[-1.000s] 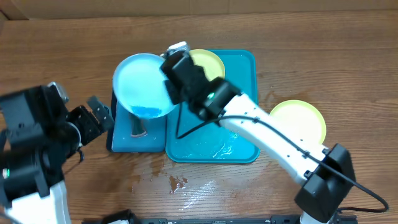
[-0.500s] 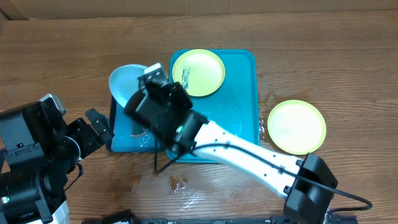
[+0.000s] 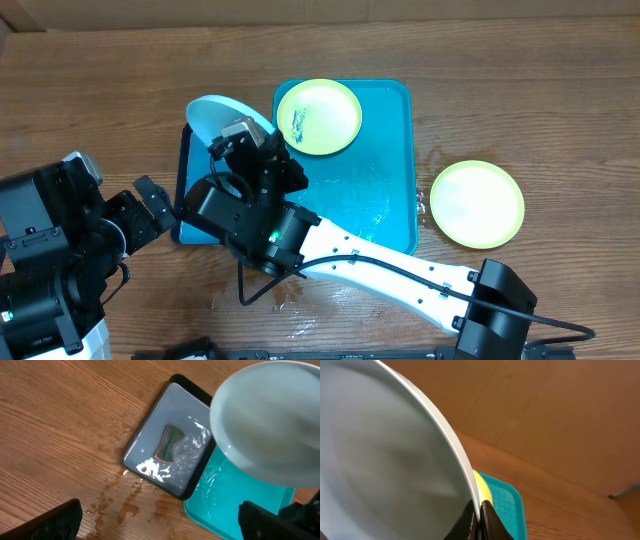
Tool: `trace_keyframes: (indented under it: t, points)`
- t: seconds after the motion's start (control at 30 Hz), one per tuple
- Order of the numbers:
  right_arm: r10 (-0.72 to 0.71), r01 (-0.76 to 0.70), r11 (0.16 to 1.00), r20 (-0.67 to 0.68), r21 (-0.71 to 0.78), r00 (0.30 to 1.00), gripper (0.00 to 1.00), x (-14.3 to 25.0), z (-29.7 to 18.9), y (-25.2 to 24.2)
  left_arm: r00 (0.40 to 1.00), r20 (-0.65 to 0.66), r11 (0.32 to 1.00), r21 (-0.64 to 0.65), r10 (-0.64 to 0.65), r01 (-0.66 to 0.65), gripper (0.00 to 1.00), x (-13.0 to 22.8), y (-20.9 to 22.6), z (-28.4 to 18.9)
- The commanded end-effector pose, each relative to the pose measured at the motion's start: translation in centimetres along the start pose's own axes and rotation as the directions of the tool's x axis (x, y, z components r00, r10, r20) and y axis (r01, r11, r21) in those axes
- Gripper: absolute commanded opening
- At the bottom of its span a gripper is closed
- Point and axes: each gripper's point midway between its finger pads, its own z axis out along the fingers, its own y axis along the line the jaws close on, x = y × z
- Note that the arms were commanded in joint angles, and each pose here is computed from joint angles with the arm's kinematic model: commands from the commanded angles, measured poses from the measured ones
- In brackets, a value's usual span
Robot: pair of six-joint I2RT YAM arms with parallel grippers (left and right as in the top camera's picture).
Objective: Clean dirty plates on tray and stack at the side
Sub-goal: 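Lift the white plate with the right gripper and tilt it over the black tray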
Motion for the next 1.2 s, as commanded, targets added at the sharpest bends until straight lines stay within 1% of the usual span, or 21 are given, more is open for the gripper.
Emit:
trace_keyframes:
  t: [0.0, 1.0, 1.07, 1.17]
  points:
    - [0.011, -0.011, 1.000, 0.054, 0.015, 0.998, 0.04, -1.1, -2.4, 0.0, 1.000, -0.010, 1.000, 0.023, 0.002, -0.002, 1.00, -0.3, -0.6, 0.3]
    - [0.040, -0.041, 0.999, 0.061, 0.012, 0.997, 0.04, -1.5, -2.4, 0.0, 0.995, -0.098, 1.000, -0.008, -0.008, 0.008, 1.00, -0.6, -0.4, 2.8]
    - [0.079, -0.080, 0.997, 0.059, 0.019, 0.995, 0.04, -1.6, -2.1, -0.6, 0.994, -0.106, 1.000, -0.011, -0.009, 0.008, 1.00, -0.6, -0.4, 3.1]
    - [0.219, -0.219, 0.976, 0.021, 0.013, 0.975, 0.04, -1.4, -0.5, -2.0, 0.993, -0.119, 1.000, -0.016, -0.011, 0.009, 1.00, -0.7, -0.4, 3.5]
